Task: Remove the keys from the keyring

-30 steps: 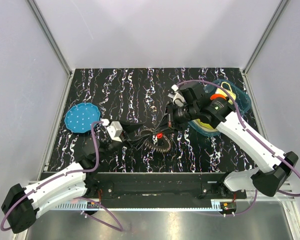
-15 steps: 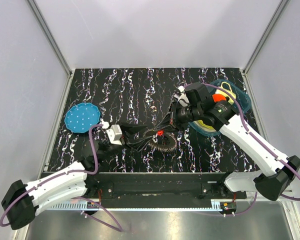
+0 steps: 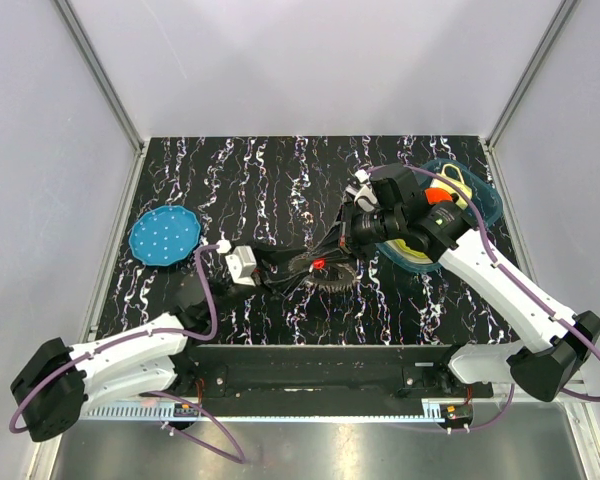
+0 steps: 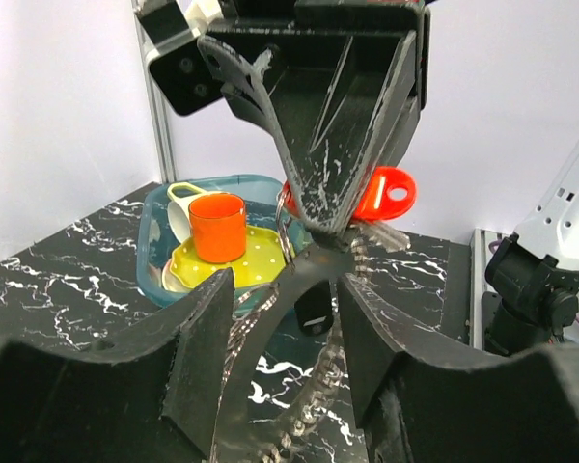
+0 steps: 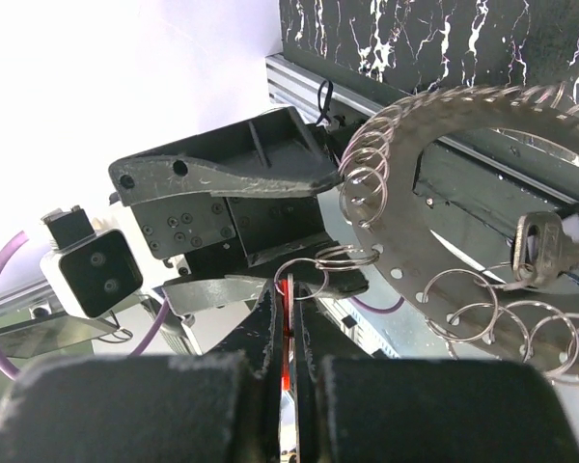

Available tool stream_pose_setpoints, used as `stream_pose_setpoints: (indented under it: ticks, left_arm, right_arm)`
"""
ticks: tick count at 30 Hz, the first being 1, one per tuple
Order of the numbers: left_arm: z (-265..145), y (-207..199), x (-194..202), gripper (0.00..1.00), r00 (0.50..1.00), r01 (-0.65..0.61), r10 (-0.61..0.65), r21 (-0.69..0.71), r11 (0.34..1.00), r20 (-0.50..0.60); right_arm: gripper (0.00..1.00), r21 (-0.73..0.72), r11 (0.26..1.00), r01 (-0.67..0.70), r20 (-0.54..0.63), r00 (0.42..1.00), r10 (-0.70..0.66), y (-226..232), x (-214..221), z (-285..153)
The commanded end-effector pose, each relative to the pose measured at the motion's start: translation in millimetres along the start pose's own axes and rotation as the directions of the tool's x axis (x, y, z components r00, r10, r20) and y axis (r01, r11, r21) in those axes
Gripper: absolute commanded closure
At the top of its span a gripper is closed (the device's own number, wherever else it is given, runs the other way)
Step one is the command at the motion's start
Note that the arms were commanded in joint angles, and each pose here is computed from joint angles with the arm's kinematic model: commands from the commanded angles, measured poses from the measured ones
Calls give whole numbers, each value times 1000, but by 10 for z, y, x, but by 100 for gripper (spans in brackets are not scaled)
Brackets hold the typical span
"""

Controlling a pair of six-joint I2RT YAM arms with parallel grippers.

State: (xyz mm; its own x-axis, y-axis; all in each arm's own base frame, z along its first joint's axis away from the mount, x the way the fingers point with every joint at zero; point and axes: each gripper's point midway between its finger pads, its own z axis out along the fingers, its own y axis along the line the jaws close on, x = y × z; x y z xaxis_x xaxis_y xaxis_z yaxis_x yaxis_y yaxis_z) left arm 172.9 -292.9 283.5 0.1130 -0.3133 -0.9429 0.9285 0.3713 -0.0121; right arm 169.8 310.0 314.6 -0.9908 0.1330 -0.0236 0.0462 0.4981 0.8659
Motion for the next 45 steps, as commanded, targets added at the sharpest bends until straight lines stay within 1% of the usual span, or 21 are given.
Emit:
stream_pose_setpoints:
  ticks: [1, 8, 14, 16, 19, 28, 30, 32, 33, 36, 39, 40, 42, 45]
  left_arm:
    - [115, -68, -521, 50, 983, -78, 72, 34, 996, 167]
    - [166, -91, -510, 54, 985, -70, 61, 48, 996, 164]
    - [212, -90, -425, 62, 989, -64, 56, 53, 997, 135]
    - [225, -77, -410, 69, 990, -65, 59, 49, 997, 127]
    - [234, -51, -380, 73, 991, -75, 71, 38, 996, 110]
    - [264, 45, -362, 73, 993, -91, 91, -8, 996, 78]
    - [264, 52, -372, 80, 992, -97, 98, -12, 995, 80]
    - [259, 61, -357, 90, 992, -97, 97, -17, 995, 74]
    - [258, 76, -366, 100, 992, -97, 99, -26, 995, 74]
    - [218, 112, -400, 100, 992, -78, 83, -56, 995, 94]
    - [139, 127, -364, 100, 991, -89, 95, -72, 993, 94]
    - [120, 112, -398, 100, 989, -108, 115, -66, 992, 97]
    - [107, 85, -353, 100, 991, -109, 113, -50, 993, 71]
    - [92, 25, -381, 100, 992, -100, 101, -20, 995, 74]
  right_arm:
    - [100, -74, 997, 36, 4, 999, -36, 159, 3, -75]
    - [100, -78, 996, 37, 9, 999, -36, 162, -25, -87]
    - [100, -80, 996, 35, 8, 999, -34, 156, -23, -87]
    - [100, -83, 996, 35, 6, 999, -35, 161, -22, -85]
    - [100, -87, 996, 33, -1, 999, -33, 162, -13, -81]
    - [100, -96, 995, 31, -24, 999, -33, 133, 27, -66]
    - [100, -97, 995, 32, -25, 999, -34, 125, 25, -61]
    - [100, -98, 994, 38, -28, 999, -41, 119, 34, -64]
    - [100, -99, 994, 44, -28, 999, -47, 118, 37, -67]
    - [100, -106, 990, 90, -24, 995, -93, 111, 45, -82]
    - [100, -109, 987, 120, -24, 992, -123, 69, 28, -97]
    - [100, -111, 985, 133, -30, 990, -137, 47, 29, -101]
    - [100, -112, 983, 146, -25, 988, -150, 14, -13, -107]
    - [100, -105, 979, 175, -29, 983, -179, -81, -53, -86]
